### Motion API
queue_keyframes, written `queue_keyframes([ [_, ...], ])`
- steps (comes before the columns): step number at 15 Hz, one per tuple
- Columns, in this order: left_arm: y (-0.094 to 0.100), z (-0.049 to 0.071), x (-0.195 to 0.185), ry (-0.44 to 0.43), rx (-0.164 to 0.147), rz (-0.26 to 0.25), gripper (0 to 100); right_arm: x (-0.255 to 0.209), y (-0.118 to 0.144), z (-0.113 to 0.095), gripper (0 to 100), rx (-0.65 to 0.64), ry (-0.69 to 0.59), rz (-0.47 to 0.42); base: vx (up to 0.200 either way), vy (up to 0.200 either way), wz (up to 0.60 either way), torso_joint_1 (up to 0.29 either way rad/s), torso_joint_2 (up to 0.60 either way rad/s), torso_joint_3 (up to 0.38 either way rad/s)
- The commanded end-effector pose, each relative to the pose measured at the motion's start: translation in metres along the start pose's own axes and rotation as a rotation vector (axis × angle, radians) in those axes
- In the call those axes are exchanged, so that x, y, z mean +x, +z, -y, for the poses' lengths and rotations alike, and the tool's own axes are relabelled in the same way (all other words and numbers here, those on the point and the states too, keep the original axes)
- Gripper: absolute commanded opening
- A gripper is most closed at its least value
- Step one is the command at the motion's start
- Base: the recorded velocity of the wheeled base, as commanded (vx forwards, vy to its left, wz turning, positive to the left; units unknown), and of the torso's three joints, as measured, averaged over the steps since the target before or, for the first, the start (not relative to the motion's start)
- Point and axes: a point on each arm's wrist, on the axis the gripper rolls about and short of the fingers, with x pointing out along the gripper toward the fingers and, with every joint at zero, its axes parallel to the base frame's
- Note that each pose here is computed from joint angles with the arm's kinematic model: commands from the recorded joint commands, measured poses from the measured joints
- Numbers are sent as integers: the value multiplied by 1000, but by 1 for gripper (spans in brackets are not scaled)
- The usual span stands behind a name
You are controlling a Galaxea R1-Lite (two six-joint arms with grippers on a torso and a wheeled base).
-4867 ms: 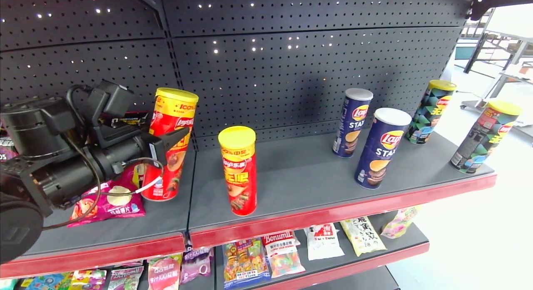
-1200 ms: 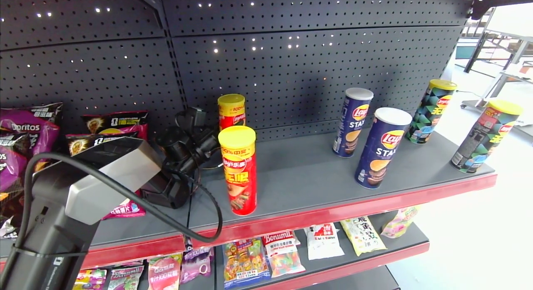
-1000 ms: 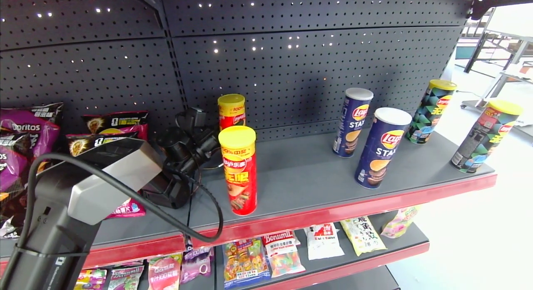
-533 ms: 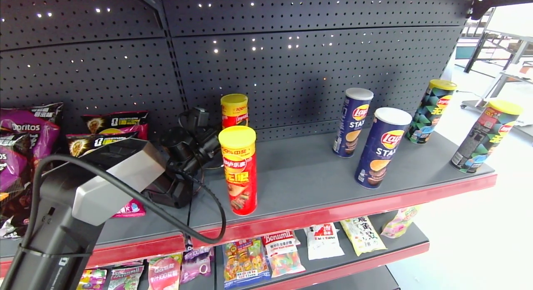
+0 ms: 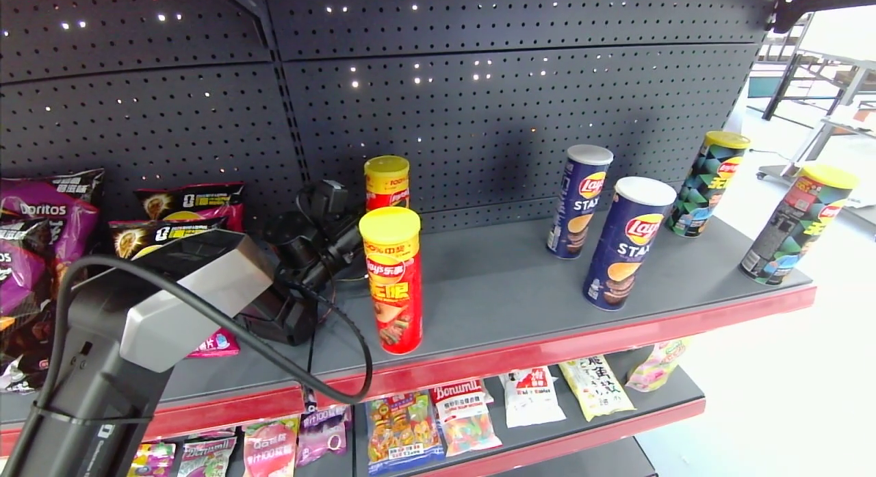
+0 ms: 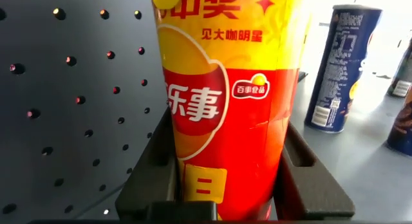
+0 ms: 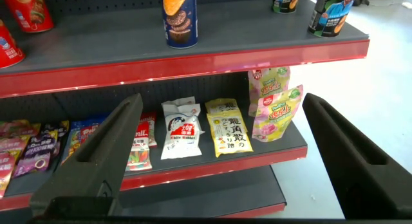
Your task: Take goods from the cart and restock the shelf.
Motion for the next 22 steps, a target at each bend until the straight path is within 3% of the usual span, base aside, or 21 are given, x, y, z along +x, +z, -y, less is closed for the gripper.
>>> queue_keyframes([
  [1, -3, 0, -2, 4, -1, -12, 0, 0, 0, 0, 100, 0, 1, 0, 0, 0, 0, 0, 0, 0],
  [4, -3, -2, -3, 44, 6, -13, 0, 0, 0, 0, 100, 0, 1, 0, 0, 0, 0, 0, 0, 0],
  [12, -9, -1, -10, 51, 37, -49, 0, 0, 0, 0, 100, 0, 1, 0, 0, 0, 0, 0, 0, 0],
  [13, -10, -1, -11, 51, 36, -51, 100, 0, 0, 0, 100, 0, 1, -1, 0, 0, 0, 0, 0, 0],
  [22, 0, 2, -18, 55, 31, -68, 100, 0, 0, 0, 100, 0, 1, 0, 0, 0, 0, 0, 0, 0],
])
